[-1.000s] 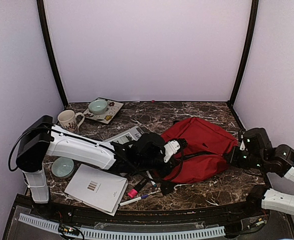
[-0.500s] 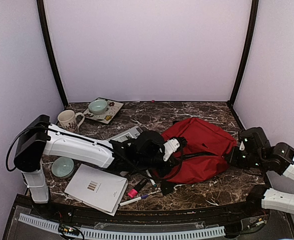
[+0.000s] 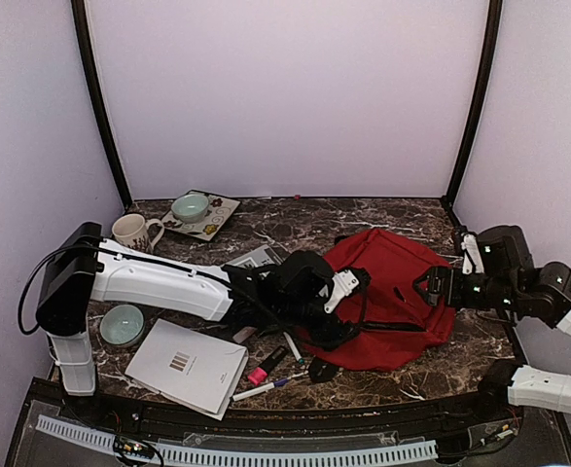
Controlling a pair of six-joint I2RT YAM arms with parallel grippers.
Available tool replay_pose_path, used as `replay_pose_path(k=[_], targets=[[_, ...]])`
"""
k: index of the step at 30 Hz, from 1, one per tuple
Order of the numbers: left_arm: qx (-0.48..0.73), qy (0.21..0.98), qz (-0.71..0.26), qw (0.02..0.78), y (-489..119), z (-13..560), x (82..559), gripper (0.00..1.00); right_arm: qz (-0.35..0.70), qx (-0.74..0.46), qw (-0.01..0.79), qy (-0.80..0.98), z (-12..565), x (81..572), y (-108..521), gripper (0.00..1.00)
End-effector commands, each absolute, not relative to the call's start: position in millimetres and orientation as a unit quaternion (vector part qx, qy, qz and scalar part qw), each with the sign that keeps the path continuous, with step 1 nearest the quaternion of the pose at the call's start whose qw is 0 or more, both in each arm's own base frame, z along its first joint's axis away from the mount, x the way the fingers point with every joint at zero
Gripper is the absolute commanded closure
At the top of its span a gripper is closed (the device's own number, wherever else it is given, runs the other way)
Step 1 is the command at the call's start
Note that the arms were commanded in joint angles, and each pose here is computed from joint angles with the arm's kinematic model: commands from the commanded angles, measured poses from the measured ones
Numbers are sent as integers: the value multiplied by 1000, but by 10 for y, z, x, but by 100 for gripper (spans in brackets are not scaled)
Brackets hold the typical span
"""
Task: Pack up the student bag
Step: Unzip the largest pocket of the student bag, then pick up the largest pocket of the bag from the student bag.
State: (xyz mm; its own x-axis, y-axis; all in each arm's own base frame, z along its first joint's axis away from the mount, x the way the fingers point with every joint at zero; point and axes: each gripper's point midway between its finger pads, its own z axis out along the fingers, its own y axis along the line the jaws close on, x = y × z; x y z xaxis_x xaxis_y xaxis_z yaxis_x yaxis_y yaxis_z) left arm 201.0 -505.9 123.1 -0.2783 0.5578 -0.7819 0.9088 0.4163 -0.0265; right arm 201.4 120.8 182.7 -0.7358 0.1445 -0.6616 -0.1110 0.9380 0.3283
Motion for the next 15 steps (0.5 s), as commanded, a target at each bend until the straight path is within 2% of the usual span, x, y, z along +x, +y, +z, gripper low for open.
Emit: replay_pose_path(k=[1, 7, 15], targets=[[456, 762, -238, 392, -4911, 1711, 2059, 1, 239, -80, 406, 878, 2235, 2087, 1543, 0], [436, 767, -216, 419, -4680, 2140, 2143, 2, 296, -95, 455, 834, 2730, 2291, 1825, 0], [400, 760, -209, 468, -4254, 2851, 2334, 2, 249, -211, 408, 853, 2457, 2321, 2026, 1]])
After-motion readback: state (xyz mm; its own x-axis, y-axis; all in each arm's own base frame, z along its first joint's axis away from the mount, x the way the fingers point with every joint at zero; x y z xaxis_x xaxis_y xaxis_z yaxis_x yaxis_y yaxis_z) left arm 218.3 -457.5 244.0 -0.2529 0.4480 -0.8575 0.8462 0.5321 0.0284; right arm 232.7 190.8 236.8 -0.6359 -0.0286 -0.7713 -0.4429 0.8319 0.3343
